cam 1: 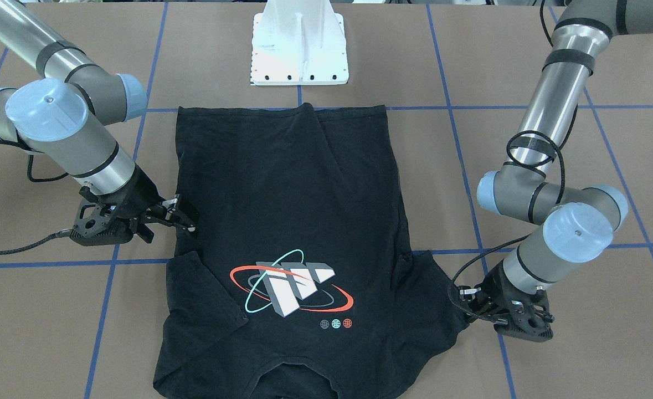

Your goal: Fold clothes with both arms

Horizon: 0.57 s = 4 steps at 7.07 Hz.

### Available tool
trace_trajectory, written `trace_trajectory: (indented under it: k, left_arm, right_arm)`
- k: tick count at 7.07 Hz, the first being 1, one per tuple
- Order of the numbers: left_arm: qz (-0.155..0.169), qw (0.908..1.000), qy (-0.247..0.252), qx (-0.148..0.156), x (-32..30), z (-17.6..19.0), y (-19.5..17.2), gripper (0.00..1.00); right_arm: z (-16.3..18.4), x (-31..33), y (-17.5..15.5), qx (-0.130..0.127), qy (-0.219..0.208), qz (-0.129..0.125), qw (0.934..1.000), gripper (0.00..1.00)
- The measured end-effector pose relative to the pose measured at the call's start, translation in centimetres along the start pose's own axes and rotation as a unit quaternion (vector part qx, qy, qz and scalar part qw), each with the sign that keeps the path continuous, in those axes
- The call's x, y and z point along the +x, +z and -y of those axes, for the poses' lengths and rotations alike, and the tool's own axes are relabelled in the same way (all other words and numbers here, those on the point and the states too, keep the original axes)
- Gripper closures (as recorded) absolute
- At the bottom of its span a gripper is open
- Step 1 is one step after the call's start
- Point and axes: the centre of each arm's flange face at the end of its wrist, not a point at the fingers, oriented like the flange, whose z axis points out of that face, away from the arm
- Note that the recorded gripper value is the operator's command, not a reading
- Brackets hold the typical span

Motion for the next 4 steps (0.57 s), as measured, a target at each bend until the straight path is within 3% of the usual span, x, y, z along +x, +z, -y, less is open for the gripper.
trace_trajectory:
  k: [2, 4]
  left_arm:
    - [-0.03, 0.9995, -0.007, 0.005, 2.5, 1.0, -3.0, 1.0]
    - [-0.045, 0.9972, -0.06, 0.0, 6.8, 1.5, -4.1, 1.0]
  right_arm:
    - [0.3, 0.2, -0.3, 0.001, 0.002, 0.001, 1.0, 0.0]
    - [0.6, 0.4, -0.4, 0.002, 0.004, -0.001, 1.0, 0.0]
